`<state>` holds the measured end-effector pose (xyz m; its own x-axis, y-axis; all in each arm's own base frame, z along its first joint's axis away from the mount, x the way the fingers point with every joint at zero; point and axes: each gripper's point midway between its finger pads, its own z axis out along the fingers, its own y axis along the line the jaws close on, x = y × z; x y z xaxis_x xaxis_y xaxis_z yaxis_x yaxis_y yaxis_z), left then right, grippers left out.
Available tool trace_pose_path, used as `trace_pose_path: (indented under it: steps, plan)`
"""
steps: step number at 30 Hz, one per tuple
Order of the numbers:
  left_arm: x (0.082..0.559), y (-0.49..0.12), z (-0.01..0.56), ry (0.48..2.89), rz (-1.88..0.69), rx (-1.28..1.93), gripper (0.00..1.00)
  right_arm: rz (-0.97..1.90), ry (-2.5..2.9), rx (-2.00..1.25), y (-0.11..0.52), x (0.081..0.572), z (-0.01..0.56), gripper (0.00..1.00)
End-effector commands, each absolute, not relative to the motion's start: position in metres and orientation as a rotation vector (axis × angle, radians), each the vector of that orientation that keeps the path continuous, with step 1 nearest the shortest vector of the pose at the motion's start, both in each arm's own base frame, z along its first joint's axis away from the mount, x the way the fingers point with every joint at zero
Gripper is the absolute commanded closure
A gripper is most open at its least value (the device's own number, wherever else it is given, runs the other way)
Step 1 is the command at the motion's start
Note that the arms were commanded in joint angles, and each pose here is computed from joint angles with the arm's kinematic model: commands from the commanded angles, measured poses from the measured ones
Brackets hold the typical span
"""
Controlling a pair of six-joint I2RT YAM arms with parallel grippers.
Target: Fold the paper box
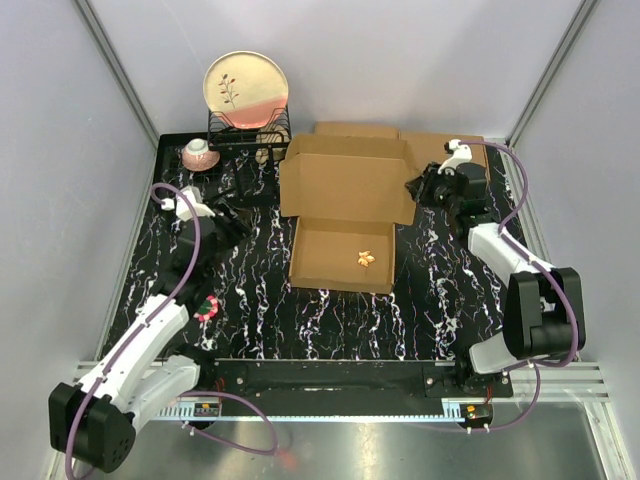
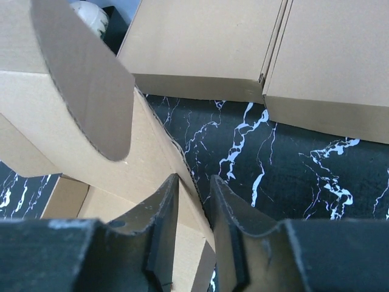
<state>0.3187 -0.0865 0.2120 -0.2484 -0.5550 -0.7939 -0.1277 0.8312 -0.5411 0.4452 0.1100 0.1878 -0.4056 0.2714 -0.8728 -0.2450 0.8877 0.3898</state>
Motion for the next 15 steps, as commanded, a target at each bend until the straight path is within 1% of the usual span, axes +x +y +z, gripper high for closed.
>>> trace_pose_path:
  steps: [1,4,9,11,15]
  plan:
    - [0.334,-0.088,0.244,1.726,-0.46,-0.491,0.3,0.592,1.802,-0.041,0.115,0.441,0.214,0.7]
    - [0.345,-0.089,0.251,1.705,-0.478,-0.478,0.3,0.601,1.789,-0.04,0.115,0.431,0.217,0.74]
    - [0.368,-0.102,0.251,1.723,-0.567,-0.393,0.28,0.6,1.797,-0.03,0.118,0.415,0.221,0.76]
    - [0.38,-0.108,0.252,1.713,-0.609,-0.354,0.28,0.601,1.815,-0.042,0.121,0.409,0.218,0.8]
    - [0.393,-0.116,0.263,1.642,-0.665,-0.275,0.28,0.587,1.827,-0.056,0.125,0.398,0.215,0.83]
